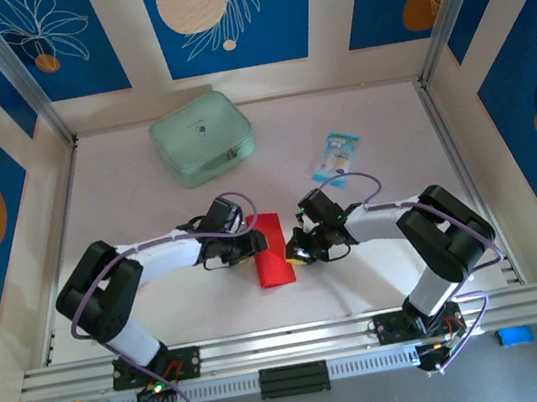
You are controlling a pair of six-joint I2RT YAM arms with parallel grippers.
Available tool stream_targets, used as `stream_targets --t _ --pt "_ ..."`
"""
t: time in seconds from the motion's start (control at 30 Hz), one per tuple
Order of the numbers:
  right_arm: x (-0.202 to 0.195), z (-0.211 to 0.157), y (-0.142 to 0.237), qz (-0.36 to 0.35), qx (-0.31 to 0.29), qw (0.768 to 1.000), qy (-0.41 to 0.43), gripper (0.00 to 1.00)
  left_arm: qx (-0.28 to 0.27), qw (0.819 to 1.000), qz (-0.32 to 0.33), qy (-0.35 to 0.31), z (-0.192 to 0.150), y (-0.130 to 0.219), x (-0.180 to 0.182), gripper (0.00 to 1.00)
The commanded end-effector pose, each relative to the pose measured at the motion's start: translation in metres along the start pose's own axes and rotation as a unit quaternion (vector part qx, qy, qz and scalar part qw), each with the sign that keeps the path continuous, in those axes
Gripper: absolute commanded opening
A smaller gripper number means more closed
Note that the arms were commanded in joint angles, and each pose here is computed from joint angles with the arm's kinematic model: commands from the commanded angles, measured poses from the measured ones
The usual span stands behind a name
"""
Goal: Fold a paper plane with a square sheet of paper (pick it up from the middle)
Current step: Hold the square sheet of paper at the center of the table.
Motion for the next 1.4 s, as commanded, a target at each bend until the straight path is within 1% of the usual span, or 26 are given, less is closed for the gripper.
stream_targets --t 0.0,0.07,0.13,0.27,0.33,0.47,0.67,0.77,0.83,1.0,1.2,1.37 --pt "-0.007 -0.007 0.002 -0.015 0.008 1.000 -0.009 0.15 0.022 1.000 0.001 0.003 -0.007 -0.012 0.007 0.52" --pt "-0.001 -0.006 0.005 -0.002 0.007 1.000 0.002 0.17 0.028 0.999 0.021 0.003 -0.009 -0.014 0.012 0.51" --pt "0.007 -0.005 0.014 0.013 -0.009 1.000 0.017 0.19 0.033 0.998 0.047 0.001 -0.010 -0.014 0.018 0.50" --pt "0.010 -0.003 0.043 -0.008 -0.080 0.996 0.028 0.22 0.045 0.996 0.078 -0.005 -0.011 -0.016 0.024 0.48" --pt "0.007 -0.002 0.059 -0.012 -0.115 0.993 0.028 0.26 0.048 0.995 0.084 -0.008 -0.011 -0.017 0.024 0.48" --pt "-0.003 -0.003 0.079 0.002 -0.148 0.989 0.024 0.30 0.051 0.994 0.094 -0.011 -0.010 -0.017 0.025 0.48" --pt "-0.019 -0.004 0.089 0.010 -0.153 0.988 0.001 0.31 0.065 0.992 0.104 -0.023 -0.010 -0.021 0.027 0.49" --pt "-0.018 -0.005 0.090 0.016 -0.154 0.988 0.005 0.32 0.073 0.989 0.124 -0.025 -0.010 -0.023 0.031 0.49" --pt "-0.018 -0.004 0.090 0.018 -0.155 0.988 0.005 0.34 0.074 0.989 0.127 -0.024 -0.010 -0.024 0.033 0.49" --pt "-0.017 -0.004 0.090 0.020 -0.154 0.988 0.006 0.34 0.072 0.989 0.127 -0.020 -0.010 -0.026 0.033 0.49" --pt "-0.016 -0.004 0.086 0.025 -0.145 0.989 0.009 0.34 0.071 0.989 0.127 -0.014 -0.011 -0.027 0.035 0.49" --pt "-0.015 -0.003 0.084 0.027 -0.139 0.990 0.012 0.32 0.068 0.990 0.126 -0.012 -0.010 -0.027 0.035 0.50"
Point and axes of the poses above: each hand's point on the last joint's axis, 136 mm out from that joint toward the fingers, its own y axis back along the fingers, its own x axis along the line the jaws close on, z = x × y, the point moved 7 cm from there along y, back along the fingers, and after that the axes turned 1 degree about -y, right-handed, at the moved point
